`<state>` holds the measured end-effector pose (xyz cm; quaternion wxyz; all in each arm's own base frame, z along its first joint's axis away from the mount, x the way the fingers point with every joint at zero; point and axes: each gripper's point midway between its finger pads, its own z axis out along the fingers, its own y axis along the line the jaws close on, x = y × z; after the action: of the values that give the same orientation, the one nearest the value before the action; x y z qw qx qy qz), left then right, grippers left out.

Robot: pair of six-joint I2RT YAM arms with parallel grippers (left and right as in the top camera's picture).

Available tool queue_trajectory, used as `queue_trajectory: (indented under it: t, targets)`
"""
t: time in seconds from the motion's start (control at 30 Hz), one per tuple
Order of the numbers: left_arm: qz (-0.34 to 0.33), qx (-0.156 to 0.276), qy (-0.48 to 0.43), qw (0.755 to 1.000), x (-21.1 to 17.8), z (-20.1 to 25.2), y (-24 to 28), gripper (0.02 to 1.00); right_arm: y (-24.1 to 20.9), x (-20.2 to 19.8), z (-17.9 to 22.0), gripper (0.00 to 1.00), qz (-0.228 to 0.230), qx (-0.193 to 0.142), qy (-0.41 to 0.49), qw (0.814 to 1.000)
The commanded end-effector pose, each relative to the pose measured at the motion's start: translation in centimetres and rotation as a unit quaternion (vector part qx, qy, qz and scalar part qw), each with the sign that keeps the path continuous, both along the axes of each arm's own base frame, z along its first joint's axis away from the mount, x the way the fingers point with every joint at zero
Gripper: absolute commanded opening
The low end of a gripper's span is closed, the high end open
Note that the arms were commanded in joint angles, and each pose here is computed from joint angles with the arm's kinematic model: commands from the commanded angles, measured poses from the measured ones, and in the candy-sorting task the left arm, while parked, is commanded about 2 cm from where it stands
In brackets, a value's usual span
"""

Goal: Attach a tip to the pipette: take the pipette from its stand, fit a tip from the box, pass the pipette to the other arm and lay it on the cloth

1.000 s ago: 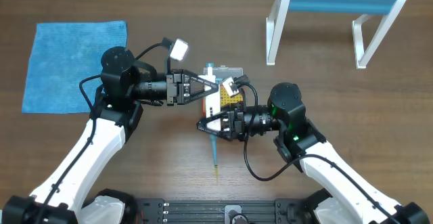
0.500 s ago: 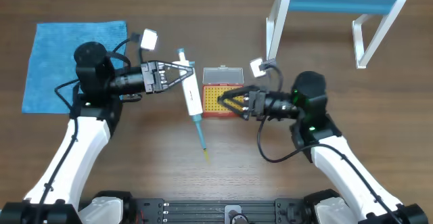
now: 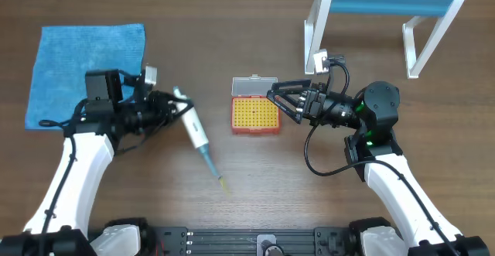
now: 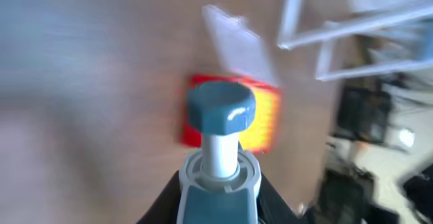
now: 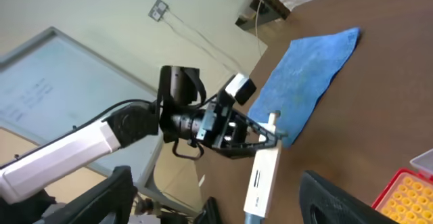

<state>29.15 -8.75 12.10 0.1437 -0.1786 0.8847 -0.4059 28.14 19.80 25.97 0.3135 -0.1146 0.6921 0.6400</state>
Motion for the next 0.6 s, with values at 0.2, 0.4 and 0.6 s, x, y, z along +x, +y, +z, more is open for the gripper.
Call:
queue_trajectory:
  t: [0.2, 0.4, 0.6]
  targets:
    - [0.037, 0.289, -0.026, 0.956, 0.8, 10.5, 13.4, 0.027, 0.0, -0.2, 0.4, 0.779, 0.010, 0.005, 0.010, 1.000]
    - [0.026, 0.386, -0.005, 0.922, 2.3, 15.9, 18.0, 0.029, 0.0, -0.2, 0.3, 0.779, 0.010, 0.005, 0.010, 1.000]
    - [0.006, 0.447, 0.049, 0.893, 7.0, 15.2, 22.7, 0.029, 0.0, -0.1, 0.0, 0.779, 0.010, 0.004, 0.019, 1.000]
